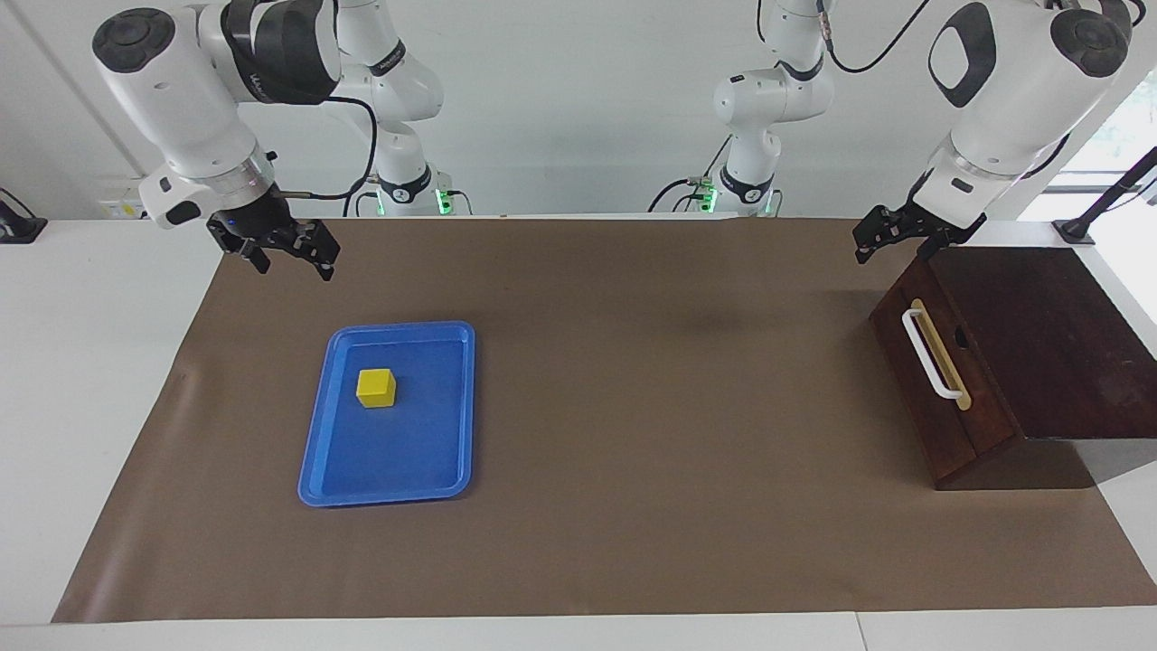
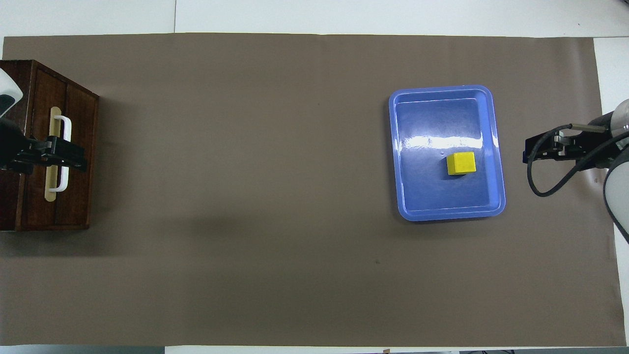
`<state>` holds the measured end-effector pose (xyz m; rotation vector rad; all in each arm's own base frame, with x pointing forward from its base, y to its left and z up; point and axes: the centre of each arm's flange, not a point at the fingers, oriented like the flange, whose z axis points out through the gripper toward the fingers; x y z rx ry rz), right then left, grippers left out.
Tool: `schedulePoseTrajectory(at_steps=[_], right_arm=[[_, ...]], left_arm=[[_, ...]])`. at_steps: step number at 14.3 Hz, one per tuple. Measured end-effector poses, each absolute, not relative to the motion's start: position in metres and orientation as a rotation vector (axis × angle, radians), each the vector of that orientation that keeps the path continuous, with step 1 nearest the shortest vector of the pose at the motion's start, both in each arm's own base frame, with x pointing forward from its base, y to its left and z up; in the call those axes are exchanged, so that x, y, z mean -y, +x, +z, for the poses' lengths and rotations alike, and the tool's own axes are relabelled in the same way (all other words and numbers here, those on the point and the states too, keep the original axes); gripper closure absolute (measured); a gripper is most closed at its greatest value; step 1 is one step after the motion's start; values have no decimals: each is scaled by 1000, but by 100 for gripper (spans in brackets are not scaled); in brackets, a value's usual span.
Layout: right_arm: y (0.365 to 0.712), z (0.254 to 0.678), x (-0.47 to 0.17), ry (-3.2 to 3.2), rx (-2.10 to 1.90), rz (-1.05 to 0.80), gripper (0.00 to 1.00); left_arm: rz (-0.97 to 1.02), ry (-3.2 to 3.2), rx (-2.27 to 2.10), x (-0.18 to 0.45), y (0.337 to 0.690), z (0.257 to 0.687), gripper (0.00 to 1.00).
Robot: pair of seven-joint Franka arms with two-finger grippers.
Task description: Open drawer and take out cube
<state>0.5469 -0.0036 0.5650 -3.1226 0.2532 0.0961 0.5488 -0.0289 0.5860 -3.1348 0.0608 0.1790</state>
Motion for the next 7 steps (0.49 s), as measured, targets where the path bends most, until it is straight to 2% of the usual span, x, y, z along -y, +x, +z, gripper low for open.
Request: schedulePoseTrajectory(at_steps=[7], right_arm=[[549,573,-16,-3127,-196,70,0]], left_arm=[[179,-3135,-61,29,549,586,0]])
